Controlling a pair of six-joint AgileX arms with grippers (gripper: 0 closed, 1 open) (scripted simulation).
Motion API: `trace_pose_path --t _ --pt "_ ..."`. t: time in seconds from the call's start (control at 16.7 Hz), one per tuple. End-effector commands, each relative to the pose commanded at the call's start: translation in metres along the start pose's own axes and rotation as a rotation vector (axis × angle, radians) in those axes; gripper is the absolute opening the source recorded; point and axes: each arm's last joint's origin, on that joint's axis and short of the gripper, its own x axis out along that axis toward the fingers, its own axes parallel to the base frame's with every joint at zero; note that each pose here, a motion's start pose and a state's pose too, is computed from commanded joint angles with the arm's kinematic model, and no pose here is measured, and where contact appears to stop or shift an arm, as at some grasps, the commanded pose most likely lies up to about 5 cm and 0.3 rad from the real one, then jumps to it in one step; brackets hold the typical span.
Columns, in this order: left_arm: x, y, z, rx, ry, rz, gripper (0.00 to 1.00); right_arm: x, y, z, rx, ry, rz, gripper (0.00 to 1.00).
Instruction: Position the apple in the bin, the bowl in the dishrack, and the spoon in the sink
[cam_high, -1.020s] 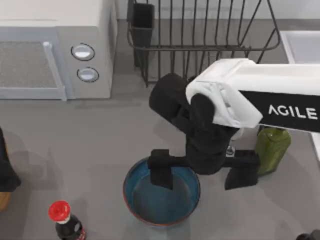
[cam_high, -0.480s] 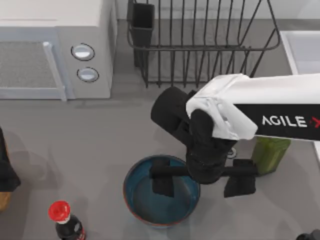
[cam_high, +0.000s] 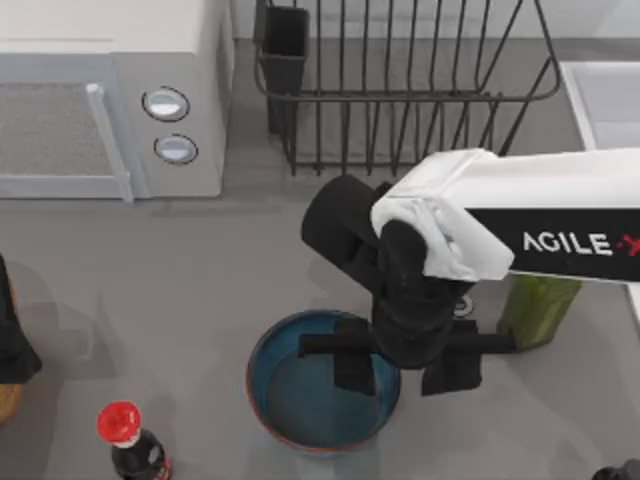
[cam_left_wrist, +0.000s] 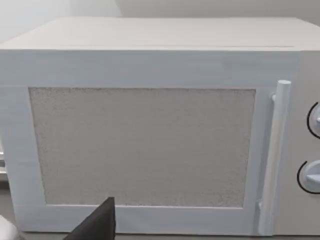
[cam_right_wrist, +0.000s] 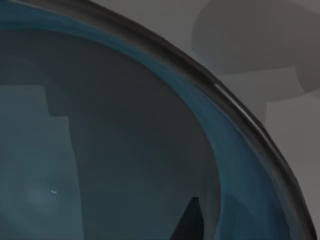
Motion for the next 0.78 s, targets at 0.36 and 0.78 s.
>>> trace_pose_path --t 0.36,0.78 --pt "0.0000 0.0000 0.0000 0.000 0.000 0.000 1.00 0.0000 0.0000 0.0000 0.000 0.000 0.000 0.00" --pt "0.0000 0.0000 0.0000 0.000 0.000 0.000 1.00 -0.0009 -0.0003 0.0003 0.001 -0.001 0.001 0.00"
